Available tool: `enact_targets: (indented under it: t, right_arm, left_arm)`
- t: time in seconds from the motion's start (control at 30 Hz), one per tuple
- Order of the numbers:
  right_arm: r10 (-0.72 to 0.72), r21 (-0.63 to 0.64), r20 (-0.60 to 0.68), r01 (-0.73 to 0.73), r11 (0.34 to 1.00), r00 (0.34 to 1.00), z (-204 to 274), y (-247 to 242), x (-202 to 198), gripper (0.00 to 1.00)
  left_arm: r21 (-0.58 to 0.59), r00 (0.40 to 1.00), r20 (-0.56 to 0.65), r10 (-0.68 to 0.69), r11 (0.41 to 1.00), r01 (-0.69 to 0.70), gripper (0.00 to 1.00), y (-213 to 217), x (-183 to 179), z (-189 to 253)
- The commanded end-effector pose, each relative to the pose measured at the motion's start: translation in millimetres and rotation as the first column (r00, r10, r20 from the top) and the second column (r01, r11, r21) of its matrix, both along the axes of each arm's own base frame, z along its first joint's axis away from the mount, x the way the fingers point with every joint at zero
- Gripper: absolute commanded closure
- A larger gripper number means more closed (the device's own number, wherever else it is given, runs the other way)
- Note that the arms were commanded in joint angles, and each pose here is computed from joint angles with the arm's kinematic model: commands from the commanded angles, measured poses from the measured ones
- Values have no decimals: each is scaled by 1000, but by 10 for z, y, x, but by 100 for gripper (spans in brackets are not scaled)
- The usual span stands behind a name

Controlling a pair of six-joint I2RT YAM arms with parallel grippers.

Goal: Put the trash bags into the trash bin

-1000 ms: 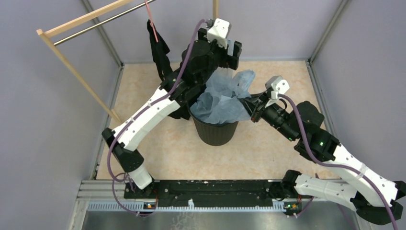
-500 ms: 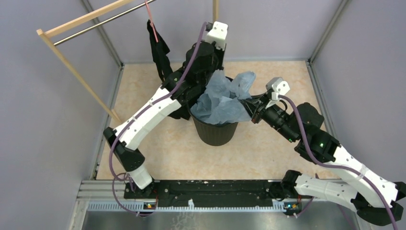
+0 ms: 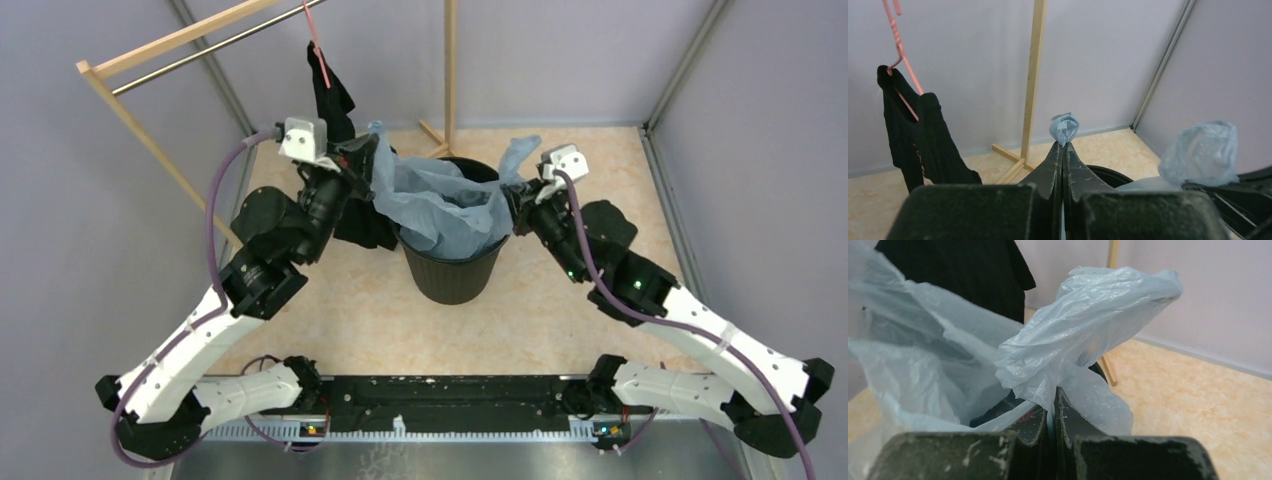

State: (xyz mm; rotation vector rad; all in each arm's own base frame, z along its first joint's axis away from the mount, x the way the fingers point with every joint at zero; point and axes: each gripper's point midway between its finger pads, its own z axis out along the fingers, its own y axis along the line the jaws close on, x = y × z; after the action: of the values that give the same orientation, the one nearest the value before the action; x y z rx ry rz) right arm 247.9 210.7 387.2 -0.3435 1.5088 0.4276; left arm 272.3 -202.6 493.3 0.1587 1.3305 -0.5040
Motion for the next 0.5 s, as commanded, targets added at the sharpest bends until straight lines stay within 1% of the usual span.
enact_targets:
  t: [0.0,0.13,0.2,0.3,0.37,0.47]
  right_arm:
    - [-57,54,63,54,997,996,364,58,254,100]
    - [7,26,-20,-7,1000,1000,13,281,351,100]
    - [37,26,-50,-36,999,998,-137,341,326,97]
    - [43,14,-76,-42,999,996,-285,325,295,92]
    - [24,-6,-80,-24,1000,997,-329,255,282,85]
    - [-23,-47,-83,19,999,996,-370,111,266,68]
  left_arm:
    - [-77,1000,-15,-11,997,10,100,-32,15,-186]
    - [-39,994,-105,-25,999,21,100,-97,38,-618]
    - [-13,990,-135,-30,1000,29,100,-132,50,-779]
    - [57,978,-204,-41,997,54,100,-194,50,-1108]
    - [86,969,-239,-55,993,77,100,-235,35,-1279]
    - [96,956,-281,-88,988,119,100,-288,-13,-1465]
